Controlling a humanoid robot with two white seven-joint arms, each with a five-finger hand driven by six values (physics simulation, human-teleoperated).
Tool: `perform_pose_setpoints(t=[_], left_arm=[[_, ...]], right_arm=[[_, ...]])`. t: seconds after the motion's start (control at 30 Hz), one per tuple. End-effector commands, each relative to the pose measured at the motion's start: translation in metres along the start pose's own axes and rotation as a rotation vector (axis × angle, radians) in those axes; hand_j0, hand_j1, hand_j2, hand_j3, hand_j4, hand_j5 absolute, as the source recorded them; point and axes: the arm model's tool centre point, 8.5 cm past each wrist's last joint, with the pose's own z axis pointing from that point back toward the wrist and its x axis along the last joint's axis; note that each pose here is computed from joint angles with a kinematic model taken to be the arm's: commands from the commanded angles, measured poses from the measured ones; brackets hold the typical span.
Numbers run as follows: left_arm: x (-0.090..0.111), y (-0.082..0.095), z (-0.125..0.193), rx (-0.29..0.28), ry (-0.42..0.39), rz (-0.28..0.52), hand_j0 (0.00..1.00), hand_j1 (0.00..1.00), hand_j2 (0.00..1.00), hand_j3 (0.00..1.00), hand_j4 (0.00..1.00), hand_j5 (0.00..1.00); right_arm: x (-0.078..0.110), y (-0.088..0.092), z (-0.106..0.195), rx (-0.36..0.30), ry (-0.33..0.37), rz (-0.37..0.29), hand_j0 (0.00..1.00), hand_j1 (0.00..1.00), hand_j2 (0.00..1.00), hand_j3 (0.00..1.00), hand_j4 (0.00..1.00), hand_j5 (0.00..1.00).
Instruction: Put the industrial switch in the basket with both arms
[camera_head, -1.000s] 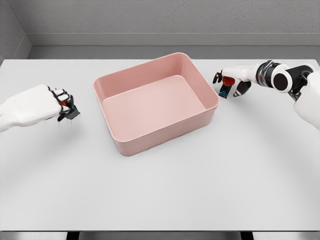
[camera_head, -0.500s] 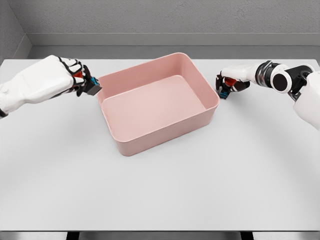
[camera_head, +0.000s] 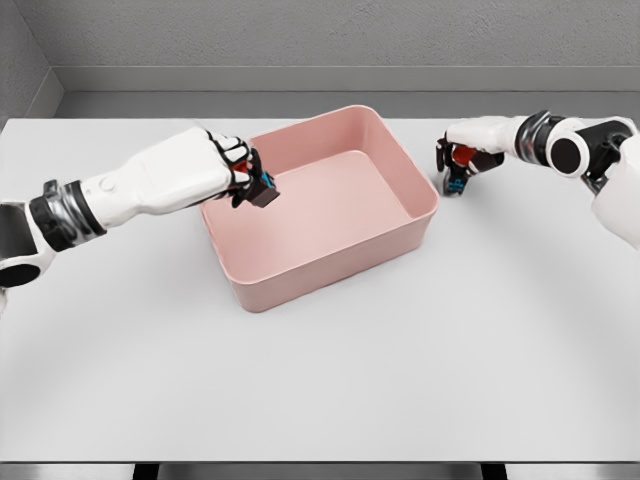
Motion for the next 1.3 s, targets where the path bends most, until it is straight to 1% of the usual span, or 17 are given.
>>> perform_pose_setpoints(t=[0.0,0.1,0.27,0.37,0.4,0.47,0.53,0.63,0.7,0.73,0.77,0.83,0.93,1.0,1.07,1.17,1.27], left_arm=[[0.008,-0.019,-0.009,-0.026,-0.024,0.045,0.16,0.16,0.16,0.16,0.16,0.16],[0.008,-0.035,-0.022,-0.062,-0.034,0.069,0.16,0.16,0.16,0.16,0.16,0.16],[0.009,-0.039,-0.041,-0.064,-0.055,0.076,0.17,0.17,0.17,0.17,0.17,0.17],[0.007,-0.041,-0.041,-0.069,-0.047,0.081,0.2,0.2,0.2,0.2,0.2,0.2],[0.005,-0.039,-0.042,-0.067,-0.046,0.077,0.23,0.23,0.23,0.23,0.23,0.23],[0.004,-0.041,-0.041,-0.071,-0.041,0.082,0.39,0.39,0.39,0.39,0.39,0.39],[0.001,-0.041,-0.041,-0.071,-0.034,0.083,0.61,0.61,0.61,0.61,0.61,0.61],[-0.007,-0.042,-0.04,-0.077,-0.013,0.088,0.85,0.85,0.85,0.85,0.85,0.85],[-0.009,-0.043,-0.041,-0.074,-0.008,0.091,0.9,0.9,0.9,0.9,0.9,0.9],[-0.011,-0.043,-0.04,-0.074,-0.002,0.094,0.97,0.97,0.97,0.97,0.97,0.97],[-0.013,-0.045,-0.039,-0.078,0.007,0.097,0.99,0.99,0.99,0.99,0.99,0.99],[-0.014,-0.045,-0.039,-0.079,0.008,0.098,1.0,1.0,1.0,1.0,1.0,1.0],[-0.018,-0.04,-0.037,-0.06,0.02,0.1,1.0,1.0,1.0,1.0,1.0,1.0],[-0.019,-0.038,-0.036,-0.056,0.021,0.1,1.0,1.0,1.0,1.0,1.0,1.0],[-0.02,-0.037,-0.034,-0.052,0.023,0.11,1.0,1.0,1.0,1.0,1.0,1.0],[-0.022,-0.032,-0.032,-0.052,0.022,0.094,1.0,1.0,1.0,1.0,1.0,1.0],[-0.033,-0.023,-0.012,-0.062,0.048,0.075,1.0,1.0,1.0,1.0,1.0,1.0]], right_arm=[[-0.002,-0.004,0.003,-0.013,0.006,-0.001,0.47,0.47,0.47,0.47,0.47,0.47],[-0.002,-0.007,0.005,-0.02,0.007,0.008,0.47,0.47,0.47,0.47,0.47,0.47],[-0.002,-0.015,0.009,-0.035,0.007,0.016,0.47,0.47,0.47,0.47,0.47,0.47],[-0.001,-0.021,0.011,-0.045,0.007,0.021,0.47,0.47,0.47,0.47,0.47,0.47],[-0.001,-0.022,0.011,-0.046,0.007,0.022,0.47,0.47,0.47,0.47,0.47,0.47],[-0.002,-0.028,0.014,-0.06,0.01,0.022,0.47,0.47,0.47,0.47,0.47,0.47],[-0.003,-0.029,0.014,-0.062,0.013,0.022,0.47,0.47,0.47,0.47,0.47,0.47],[-0.003,-0.039,0.018,-0.079,0.015,0.029,0.47,0.47,0.47,0.47,0.47,0.47],[-0.001,-0.044,0.02,-0.088,0.013,0.033,0.47,0.47,0.47,0.47,0.47,0.47],[-0.001,-0.047,0.02,-0.092,0.014,0.035,0.47,0.47,0.47,0.47,0.47,0.47],[-0.001,-0.05,0.022,-0.099,0.015,0.037,0.47,0.47,0.47,0.47,0.47,0.47],[0.001,-0.053,0.022,-0.104,0.01,0.041,0.47,0.47,0.47,0.47,0.47,0.47],[0.013,-0.063,0.027,-0.13,-0.013,0.062,0.47,0.47,0.47,0.47,0.47,0.47],[0.014,-0.066,0.028,-0.136,-0.012,0.065,0.47,0.47,0.47,0.47,0.47,0.47],[0.012,-0.076,0.034,-0.153,-0.006,0.075,0.47,0.47,0.47,0.47,0.47,0.47],[0.008,-0.086,0.041,-0.188,-0.007,0.057,0.47,0.47,0.47,0.47,0.47,0.47],[0.013,-0.088,0.042,-0.195,-0.015,0.065,0.47,0.47,0.47,0.47,0.47,0.47]])
